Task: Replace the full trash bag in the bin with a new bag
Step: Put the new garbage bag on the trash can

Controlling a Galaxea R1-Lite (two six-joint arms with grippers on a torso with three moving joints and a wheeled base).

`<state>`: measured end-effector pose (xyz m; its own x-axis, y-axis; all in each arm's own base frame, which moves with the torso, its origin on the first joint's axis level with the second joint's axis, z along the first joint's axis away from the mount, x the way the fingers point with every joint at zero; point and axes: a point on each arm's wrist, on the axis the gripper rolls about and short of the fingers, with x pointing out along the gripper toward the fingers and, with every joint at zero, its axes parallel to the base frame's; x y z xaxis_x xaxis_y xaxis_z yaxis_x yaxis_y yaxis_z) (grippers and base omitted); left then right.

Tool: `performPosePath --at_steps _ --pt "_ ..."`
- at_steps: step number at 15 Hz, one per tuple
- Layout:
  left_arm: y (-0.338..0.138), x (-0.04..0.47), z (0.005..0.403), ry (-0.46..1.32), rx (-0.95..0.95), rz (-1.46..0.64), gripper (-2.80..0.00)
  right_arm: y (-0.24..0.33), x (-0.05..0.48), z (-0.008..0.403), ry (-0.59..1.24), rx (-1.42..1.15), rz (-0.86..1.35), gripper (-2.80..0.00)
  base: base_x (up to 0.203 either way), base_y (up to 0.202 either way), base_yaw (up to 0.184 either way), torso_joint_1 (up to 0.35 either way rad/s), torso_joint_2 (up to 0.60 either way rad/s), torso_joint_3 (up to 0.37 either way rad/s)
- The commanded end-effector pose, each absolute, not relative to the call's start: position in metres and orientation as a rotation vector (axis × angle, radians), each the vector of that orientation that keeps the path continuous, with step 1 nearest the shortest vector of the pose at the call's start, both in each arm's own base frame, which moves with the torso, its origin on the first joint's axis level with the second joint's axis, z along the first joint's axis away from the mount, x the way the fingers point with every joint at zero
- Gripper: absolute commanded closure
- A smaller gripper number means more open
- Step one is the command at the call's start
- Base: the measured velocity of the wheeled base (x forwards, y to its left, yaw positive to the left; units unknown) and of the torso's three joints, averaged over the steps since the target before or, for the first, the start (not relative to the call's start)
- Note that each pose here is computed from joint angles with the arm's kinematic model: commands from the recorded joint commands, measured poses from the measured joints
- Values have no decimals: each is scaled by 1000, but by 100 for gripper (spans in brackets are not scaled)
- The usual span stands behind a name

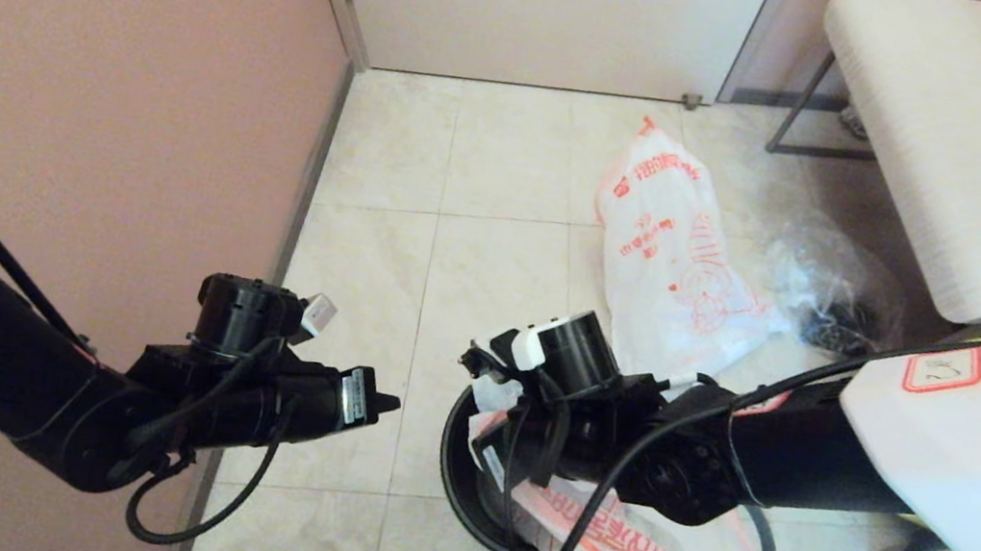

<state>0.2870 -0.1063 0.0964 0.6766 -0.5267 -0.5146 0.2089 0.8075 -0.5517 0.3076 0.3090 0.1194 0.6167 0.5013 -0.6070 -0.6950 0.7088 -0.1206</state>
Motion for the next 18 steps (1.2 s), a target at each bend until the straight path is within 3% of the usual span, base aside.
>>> performPosePath --at_steps 1,7,8,14,18 --pt "-107 289 91 733 -481 -427 0 319 318 103 587 -374 681 0 0 0 0 0 0 0" --pt "-107 288 92 728 -472 -431 0 321 318 112 492 -578 573 0 0 0 0 0 0 0" --pt "-107 288 92 728 -472 -431 0 322 316 114 485 -581 579 -280 0 0 0 0 0 0" --pt "-108 287 93 728 -471 -434 0 307 278 148 477 -583 598 -280 0 0 0 0 0 0" --pt "-109 288 90 737 -470 -433 0 284 259 159 602 -505 553 -280 0 0 0 0 0 0"
